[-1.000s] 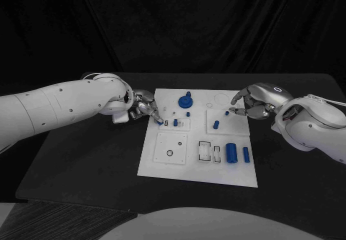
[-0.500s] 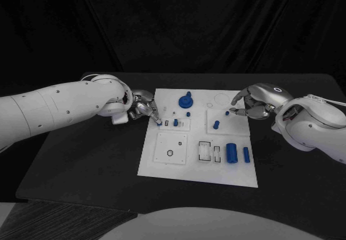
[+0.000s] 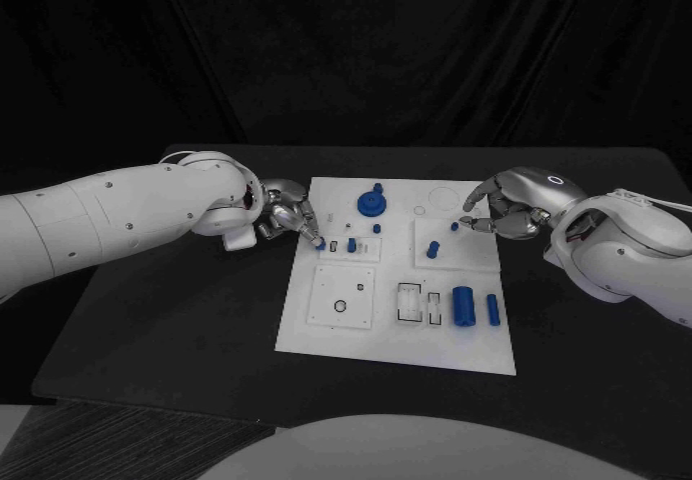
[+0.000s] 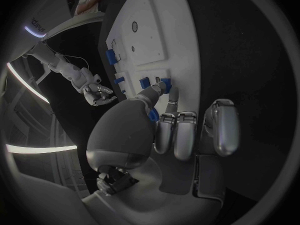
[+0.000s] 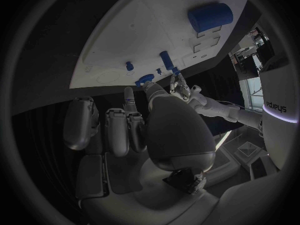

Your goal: Assemble the parts on the task board

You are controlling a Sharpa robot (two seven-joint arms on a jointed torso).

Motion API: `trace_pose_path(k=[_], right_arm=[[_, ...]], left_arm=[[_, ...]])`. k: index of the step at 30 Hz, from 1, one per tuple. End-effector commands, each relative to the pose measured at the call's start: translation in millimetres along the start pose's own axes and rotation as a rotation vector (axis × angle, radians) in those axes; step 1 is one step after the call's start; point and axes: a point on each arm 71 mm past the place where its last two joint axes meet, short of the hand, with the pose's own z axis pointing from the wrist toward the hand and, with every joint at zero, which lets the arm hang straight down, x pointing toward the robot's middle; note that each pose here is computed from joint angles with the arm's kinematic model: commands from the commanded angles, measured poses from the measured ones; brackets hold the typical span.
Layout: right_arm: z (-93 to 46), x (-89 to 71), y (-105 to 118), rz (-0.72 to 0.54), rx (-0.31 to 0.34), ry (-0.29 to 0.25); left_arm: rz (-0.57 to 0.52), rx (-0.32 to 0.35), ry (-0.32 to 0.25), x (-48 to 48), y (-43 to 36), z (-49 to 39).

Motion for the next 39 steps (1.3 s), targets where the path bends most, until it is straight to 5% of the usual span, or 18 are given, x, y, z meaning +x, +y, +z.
trace_pose_path(k=[1, 20, 33, 39], right_arm=[[-0.2, 1.4, -2, -0.003, 0.022, 0.011], [-0.6, 1.5, -3, -0.004, 0.031, 0.013], [-0.6, 2.3, -1, 0.000, 0.022, 0.005], [-0.8, 2.1, 0, 0.003, 0.016, -0.004]], left_arm=[[-0.061, 0.048, -0.031, -0.3, -3.2, -1.8], [-0.092, 0.131, -0.101, 2.9, -5.1, -19.1], [0.021, 0.150, -0.325, 5.5, -11.3, -39.0], [0.104, 0.176, -0.404, 17.5, -12.8, -44.6]])
